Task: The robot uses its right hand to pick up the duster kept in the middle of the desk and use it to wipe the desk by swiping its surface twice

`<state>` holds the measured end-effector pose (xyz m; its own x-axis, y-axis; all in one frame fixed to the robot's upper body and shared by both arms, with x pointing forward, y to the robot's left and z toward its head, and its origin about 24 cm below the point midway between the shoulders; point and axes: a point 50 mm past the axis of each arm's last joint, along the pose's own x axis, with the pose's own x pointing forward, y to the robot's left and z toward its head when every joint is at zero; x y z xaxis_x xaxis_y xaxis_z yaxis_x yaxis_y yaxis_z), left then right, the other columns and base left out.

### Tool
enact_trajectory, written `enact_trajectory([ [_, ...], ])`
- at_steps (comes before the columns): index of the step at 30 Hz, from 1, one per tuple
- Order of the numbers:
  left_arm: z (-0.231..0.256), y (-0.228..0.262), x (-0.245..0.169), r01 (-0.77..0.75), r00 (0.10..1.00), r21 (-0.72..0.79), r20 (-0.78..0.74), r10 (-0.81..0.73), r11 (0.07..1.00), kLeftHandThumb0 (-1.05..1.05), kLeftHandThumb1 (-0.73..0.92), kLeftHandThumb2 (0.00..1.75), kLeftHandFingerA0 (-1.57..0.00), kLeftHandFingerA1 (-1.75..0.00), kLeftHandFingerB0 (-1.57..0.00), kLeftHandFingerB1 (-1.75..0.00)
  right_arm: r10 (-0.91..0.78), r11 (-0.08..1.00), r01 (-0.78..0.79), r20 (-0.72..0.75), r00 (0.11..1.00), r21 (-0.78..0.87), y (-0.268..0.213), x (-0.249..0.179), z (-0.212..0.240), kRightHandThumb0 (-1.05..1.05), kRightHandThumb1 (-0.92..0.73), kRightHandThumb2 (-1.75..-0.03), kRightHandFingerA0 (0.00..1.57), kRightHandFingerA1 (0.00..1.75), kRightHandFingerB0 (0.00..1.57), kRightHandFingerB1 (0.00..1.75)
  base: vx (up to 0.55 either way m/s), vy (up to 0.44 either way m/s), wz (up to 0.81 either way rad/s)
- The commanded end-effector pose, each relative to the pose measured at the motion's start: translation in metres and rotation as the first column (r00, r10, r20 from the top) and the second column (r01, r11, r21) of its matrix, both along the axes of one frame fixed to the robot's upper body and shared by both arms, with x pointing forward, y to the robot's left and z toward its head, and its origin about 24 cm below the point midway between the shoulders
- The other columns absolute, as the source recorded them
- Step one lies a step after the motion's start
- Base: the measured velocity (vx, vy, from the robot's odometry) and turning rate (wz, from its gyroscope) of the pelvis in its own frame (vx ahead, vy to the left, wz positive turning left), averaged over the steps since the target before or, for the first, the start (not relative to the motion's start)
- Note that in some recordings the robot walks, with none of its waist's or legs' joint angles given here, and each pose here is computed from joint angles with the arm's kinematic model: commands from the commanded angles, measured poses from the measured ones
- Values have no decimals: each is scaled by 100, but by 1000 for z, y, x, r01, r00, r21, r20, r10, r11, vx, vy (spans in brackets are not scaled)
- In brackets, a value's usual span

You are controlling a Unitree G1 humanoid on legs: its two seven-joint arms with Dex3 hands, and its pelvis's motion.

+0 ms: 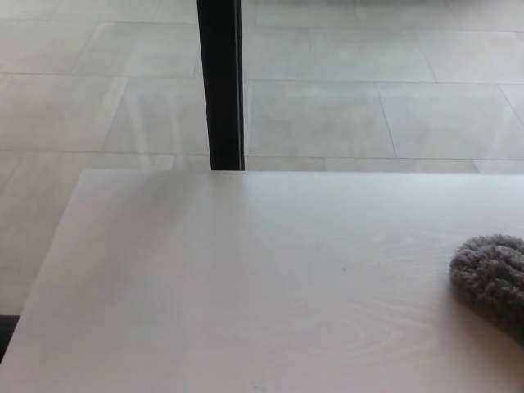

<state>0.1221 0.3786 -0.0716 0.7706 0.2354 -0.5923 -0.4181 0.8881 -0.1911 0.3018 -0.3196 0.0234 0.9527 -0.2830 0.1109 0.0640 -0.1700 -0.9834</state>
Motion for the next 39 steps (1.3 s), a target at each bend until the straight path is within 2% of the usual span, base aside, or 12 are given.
enact_trajectory([
  [1,10,11,0,-9,999,42,31,8,999,-75,88,66,-41,-59,-44,-47,130,991,-129,-118,984,20,24,16,-1,-28,-62,-62,85,165,79,109,0,0,0],
  [5,10,11,1,-2,1000,54,21,1,999,-76,88,66,-41,-59,-44,-46,199,980,-201,-96,975,-11,30,23,8,-30,-58,-60,87,167,83,104,0,0,0],
  [6,9,10,1,1,1000,50,25,-2,999,-76,88,66,-40,-60,-44,-46,202,979,-204,-93,975,-17,31,24,9,-34,-42,-89,117,132,84,107,0,0,0],
  [7,9,10,1,1,1000,50,23,-2,999,-76,88,66,-41,-60,-45,-46,198,980,-201,-108,974,-15,32,26,10,-29,-59,-63,85,173,71,137,0,0,0],
  [12,10,10,0,-4,1000,48,23,2,999,-74,89,67,-40,-56,-41,-44,96,995,-99,-224,970,-5,29,32,10,-36,-73,-67,83,153,64,58,0,0,0],
  [17,10,10,1,1,1000,39,27,-2,999,-75,88,66,-39,-58,-41,-46,-2,999,13,-319,948,34,15,32,11,-57,-77,-63,49,96,14,29,0,0,0],
  [20,10,12,-1,-10,1000,41,22,9,999,-75,88,66,-40,-59,-41,-45,1,1000,8,-341,940,24,13,32,13,-91,-66,-101,0,9,0,15,0,0,0],
  [22,12,14,-1,-8,1000,44,18,7,999,-74,89,66,-40,-59,-41,-45,-9,1000,5,-375,927,-11,13,33,14,-105,-74,-105,0,8,0,9,0,0,0],
  [23,12,13,-1,-2,1000,44,19,1,999,-74,89,67,-38,-58,-40,-44,2,1000,-3,-374,928,-2,14,35,16,-96,-84,-66,0,0,0,0,0,0,0],
  [37,14,17,-2,-13,1000,54,18,12,998,-76,89,66,-41,-61,-43,-47,124,960,-45,-277,953,277,25,56,70,-105,-92,-76,0,0,0,0,0,0,0],
  [38,14,17,-2,-18,1000,46,24,17,999,-76,88,66,-40,-62,-42,-48,136,951,-58,-245,960,302,23,55,78,-104,-80,-120,0,22,0,0,0,0,0],
  [39,14,17,-2,-16,1000,42,26,15,999,-77,89,68,-37,-61,-38,-47,140,946,-62,-226,964,319,21,54,82,-105,-92,-78,0,0,0,0,0,0,0],
])
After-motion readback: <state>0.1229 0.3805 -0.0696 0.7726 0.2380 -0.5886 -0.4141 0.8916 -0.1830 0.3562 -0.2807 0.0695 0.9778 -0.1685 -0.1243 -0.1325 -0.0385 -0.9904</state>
